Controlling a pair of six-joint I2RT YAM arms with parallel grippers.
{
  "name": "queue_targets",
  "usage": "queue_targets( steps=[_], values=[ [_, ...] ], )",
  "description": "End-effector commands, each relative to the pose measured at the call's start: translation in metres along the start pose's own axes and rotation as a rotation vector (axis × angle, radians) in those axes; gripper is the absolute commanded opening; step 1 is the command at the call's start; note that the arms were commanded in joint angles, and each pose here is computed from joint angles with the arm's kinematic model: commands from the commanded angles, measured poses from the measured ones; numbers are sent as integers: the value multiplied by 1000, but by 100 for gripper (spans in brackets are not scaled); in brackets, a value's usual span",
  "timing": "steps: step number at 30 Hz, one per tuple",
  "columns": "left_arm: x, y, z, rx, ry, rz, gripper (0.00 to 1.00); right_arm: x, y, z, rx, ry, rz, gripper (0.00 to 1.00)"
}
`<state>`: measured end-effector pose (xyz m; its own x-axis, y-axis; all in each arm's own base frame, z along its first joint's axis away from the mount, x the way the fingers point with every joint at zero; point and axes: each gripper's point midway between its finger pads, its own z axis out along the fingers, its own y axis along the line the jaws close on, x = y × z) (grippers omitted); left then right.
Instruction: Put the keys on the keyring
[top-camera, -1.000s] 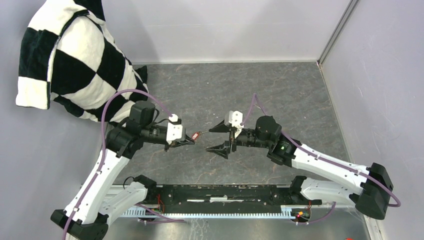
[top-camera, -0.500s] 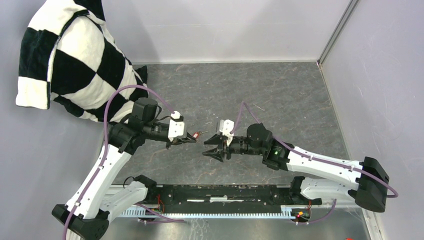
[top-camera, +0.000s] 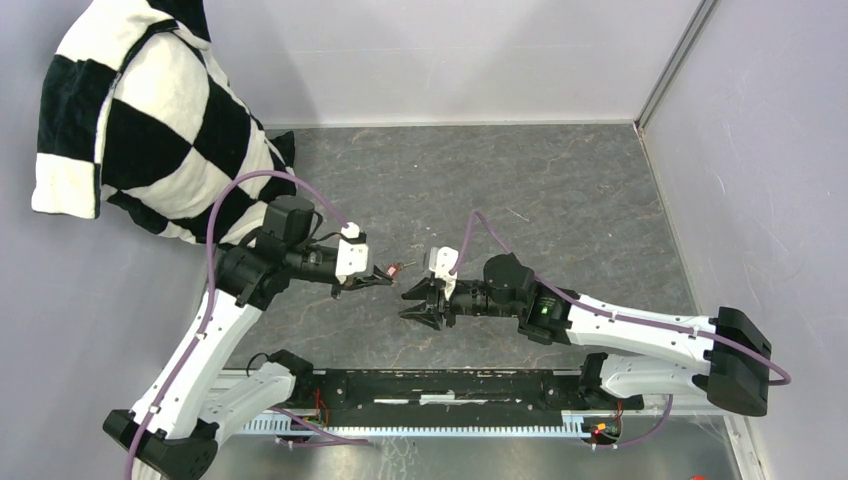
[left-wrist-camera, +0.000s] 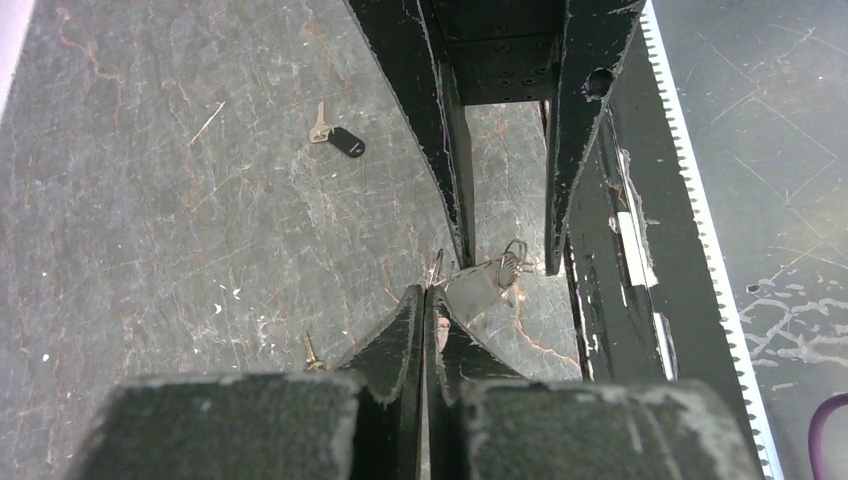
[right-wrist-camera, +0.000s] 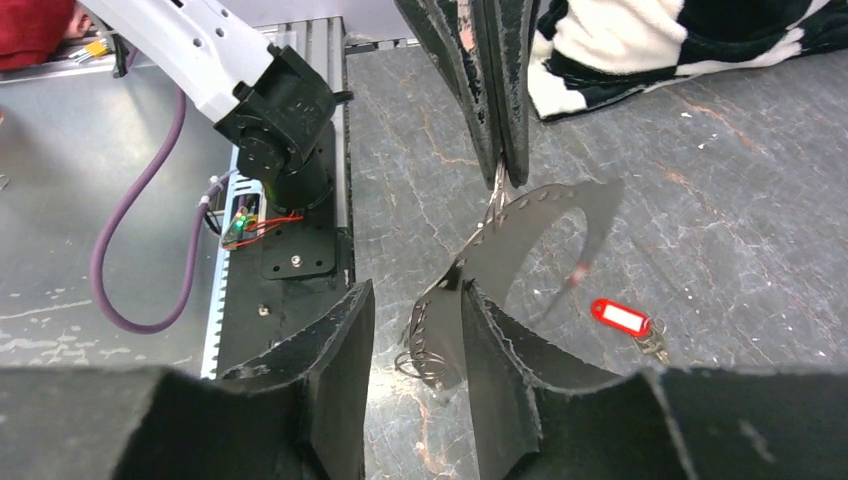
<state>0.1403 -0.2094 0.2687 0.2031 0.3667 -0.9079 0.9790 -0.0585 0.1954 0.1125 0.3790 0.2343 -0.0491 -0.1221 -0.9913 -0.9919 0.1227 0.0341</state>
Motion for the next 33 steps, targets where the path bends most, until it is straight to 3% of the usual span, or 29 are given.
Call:
queue_targets(
  steps=[1, 8, 22, 27, 33],
  values=[
    [-17, 0, -5, -18, -43, 111, 2, -46, 13, -6, -51, -96, -29, 45],
    [-5, -21, -5, 62, -25, 111, 2, -56, -12, -20, 79, -69, -114, 46],
    [-3, -30, -6, 82, -19, 66, 2, -64, -1, 7, -44, -34, -158, 44],
    [-2, -30, -6, 81, -15, 61, 2, -62, -3, 12, -42, -25, -154, 33],
    [-3, -29, -5, 86, -21, 65, 2, -59, -7, 16, -28, -2, -148, 4]
  ],
)
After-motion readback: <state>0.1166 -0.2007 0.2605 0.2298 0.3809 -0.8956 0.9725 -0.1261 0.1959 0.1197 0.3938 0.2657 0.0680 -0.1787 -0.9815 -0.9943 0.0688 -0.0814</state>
